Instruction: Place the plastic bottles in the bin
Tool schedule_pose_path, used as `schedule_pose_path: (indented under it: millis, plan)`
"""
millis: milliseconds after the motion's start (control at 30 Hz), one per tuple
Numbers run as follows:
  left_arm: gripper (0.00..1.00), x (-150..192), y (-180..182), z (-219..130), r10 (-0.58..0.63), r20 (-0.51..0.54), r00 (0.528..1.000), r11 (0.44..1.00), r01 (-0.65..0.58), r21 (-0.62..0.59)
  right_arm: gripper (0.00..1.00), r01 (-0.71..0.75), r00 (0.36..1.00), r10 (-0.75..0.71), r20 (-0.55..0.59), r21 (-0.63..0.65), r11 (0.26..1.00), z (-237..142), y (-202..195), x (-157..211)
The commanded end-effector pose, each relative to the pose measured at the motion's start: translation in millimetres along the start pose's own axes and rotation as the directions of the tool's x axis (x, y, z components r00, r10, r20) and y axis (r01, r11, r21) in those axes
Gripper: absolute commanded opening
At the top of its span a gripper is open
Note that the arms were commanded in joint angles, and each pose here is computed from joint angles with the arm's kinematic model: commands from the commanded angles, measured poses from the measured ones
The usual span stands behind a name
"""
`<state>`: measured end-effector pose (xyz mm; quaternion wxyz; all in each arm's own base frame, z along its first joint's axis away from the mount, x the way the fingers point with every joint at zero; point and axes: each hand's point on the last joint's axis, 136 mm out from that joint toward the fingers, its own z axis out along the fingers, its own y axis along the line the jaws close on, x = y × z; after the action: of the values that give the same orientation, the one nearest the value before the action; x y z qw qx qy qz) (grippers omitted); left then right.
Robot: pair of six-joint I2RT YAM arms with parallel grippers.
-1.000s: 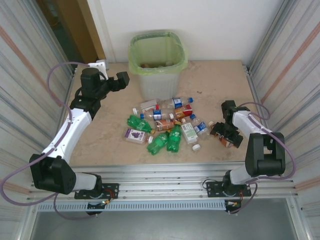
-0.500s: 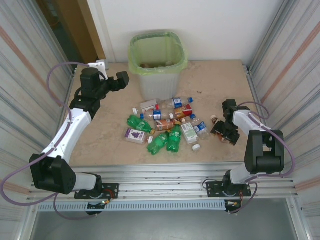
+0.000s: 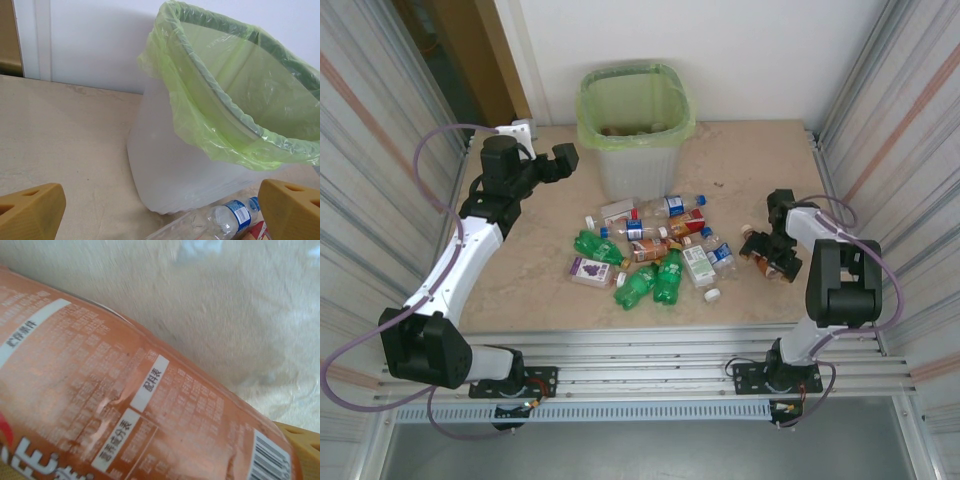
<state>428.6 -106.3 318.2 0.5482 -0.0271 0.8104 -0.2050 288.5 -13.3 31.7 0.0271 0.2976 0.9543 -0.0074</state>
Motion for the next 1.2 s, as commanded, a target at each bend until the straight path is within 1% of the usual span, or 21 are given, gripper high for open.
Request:
schedule_pose_path:
  millis: [0,133,233,267,500,767,900,967,1167]
  plan:
    - [0.99,-4.6,-0.1,-3.6,-0.017,0.021,1.000,1.000,0.017,0.009,0.98,0.038,0.999,-0.038,-0.005,0.042,0.998,0.2,-2.5,-11.2]
    - [0.99,-4.8,0.2,-4.3,-0.020,0.021,1.000,1.000,0.020,0.008,0.99,0.062,0.998,-0.061,-0.005,0.097,0.993,1.9,-4.7,-24.4]
    - [0.99,-4.8,1.3,-4.7,-0.020,0.022,1.000,1.000,0.020,0.005,1.00,0.081,0.997,-0.081,-0.011,0.112,0.990,4.6,-3.2,-31.8]
    - [0.99,-4.6,1.1,-4.9,-0.020,0.022,1.000,1.000,0.020,0.005,0.99,0.088,0.996,-0.087,-0.014,0.115,0.989,4.8,-2.7,-33.5]
    - [0.99,-4.7,2.5,-4.4,-0.022,0.020,1.000,1.000,0.022,0.000,0.98,0.144,0.990,-0.144,-0.006,0.091,0.985,-7.5,3.1,-39.7]
    - [0.99,-7.2,0.3,-2.3,-0.027,0.021,0.999,1.000,0.027,0.009,0.98,0.274,0.961,-0.276,0.014,0.091,0.957,-20.1,8.1,-52.7]
    - [0.99,-8.2,-0.1,-3.7,-0.026,0.023,0.999,1.000,0.026,0.009,0.98,0.334,0.942,-0.334,0.008,0.050,0.941,-17.9,20.3,-59.7]
    - [0.99,-8.8,0.5,-4.3,-0.025,0.025,0.999,1.000,0.025,0.007,1.00,0.343,0.939,-0.343,-0.001,0.046,0.938,-14.5,23.0,-62.9]
    - [0.99,-10.9,0.0,-6.6,-0.023,0.030,0.999,1.000,0.022,0.005,0.89,0.359,0.931,-0.359,-0.060,-0.014,0.933,2.0,35.2,-61.9]
